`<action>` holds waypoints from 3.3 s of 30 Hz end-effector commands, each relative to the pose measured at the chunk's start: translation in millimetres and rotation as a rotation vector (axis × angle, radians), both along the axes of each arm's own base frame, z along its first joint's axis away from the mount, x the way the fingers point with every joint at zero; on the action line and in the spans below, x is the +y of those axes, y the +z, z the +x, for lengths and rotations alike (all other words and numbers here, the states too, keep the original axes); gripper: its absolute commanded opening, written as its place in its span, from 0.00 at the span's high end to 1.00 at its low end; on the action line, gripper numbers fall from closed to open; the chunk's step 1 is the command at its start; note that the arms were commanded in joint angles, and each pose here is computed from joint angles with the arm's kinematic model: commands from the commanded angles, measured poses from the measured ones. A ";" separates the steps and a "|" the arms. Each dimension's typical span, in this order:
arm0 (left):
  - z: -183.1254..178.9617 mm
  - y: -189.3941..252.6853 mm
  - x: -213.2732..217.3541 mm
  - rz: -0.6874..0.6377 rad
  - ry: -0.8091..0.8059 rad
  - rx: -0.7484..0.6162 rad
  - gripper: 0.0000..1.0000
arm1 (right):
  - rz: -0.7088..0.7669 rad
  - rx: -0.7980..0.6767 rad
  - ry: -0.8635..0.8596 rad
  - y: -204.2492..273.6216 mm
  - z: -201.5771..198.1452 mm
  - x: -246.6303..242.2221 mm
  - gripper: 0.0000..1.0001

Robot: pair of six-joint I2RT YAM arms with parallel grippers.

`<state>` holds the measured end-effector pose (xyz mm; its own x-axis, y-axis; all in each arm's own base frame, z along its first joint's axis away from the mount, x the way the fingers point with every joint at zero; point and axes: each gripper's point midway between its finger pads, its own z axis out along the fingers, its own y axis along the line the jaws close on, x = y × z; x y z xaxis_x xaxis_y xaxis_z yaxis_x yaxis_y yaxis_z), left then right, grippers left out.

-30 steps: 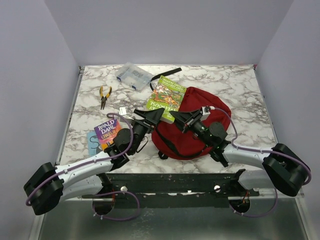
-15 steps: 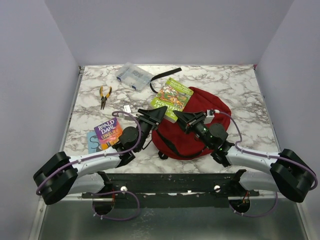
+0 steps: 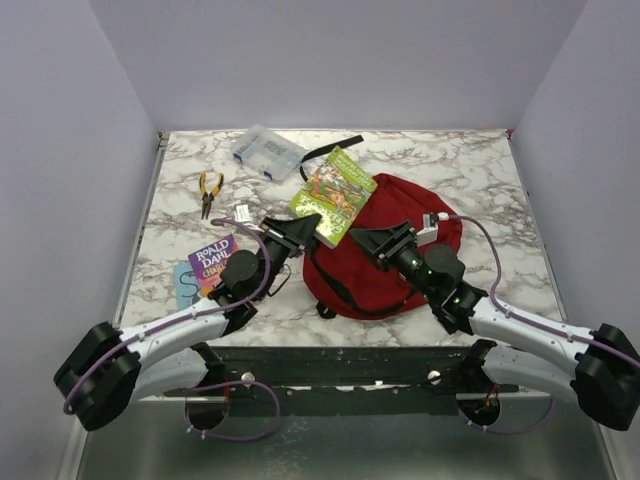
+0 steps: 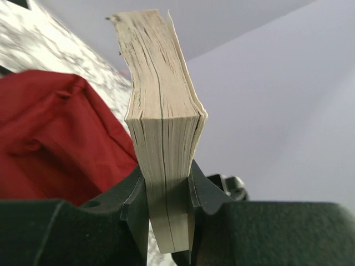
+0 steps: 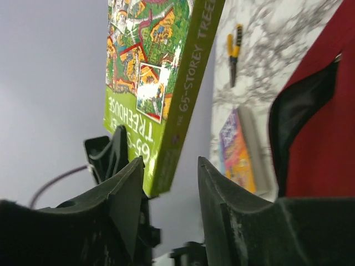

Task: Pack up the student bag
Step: Place the book in the student bag.

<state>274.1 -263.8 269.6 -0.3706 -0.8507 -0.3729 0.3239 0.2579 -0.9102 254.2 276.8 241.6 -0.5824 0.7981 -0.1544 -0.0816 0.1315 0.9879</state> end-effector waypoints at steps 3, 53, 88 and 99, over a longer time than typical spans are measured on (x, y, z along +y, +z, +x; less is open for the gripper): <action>7.1 -10.5 48.4 0.222 -0.040 0.055 1.00 | -0.545 -0.142 0.025 -40.5 -6.1 -25.1 0.42; -45.5 -40.0 124.0 0.582 -0.158 0.325 1.00 | -1.763 -0.212 0.277 -135.8 -4.9 -3.5 0.68; -100.8 -46.8 77.7 0.017 -0.423 0.522 1.00 | -0.912 -0.298 -0.131 35.2 14.6 -13.7 0.99; -77.0 -51.4 30.9 -0.085 -0.350 0.491 1.00 | -0.818 -0.296 -0.127 47.4 8.7 -11.6 0.99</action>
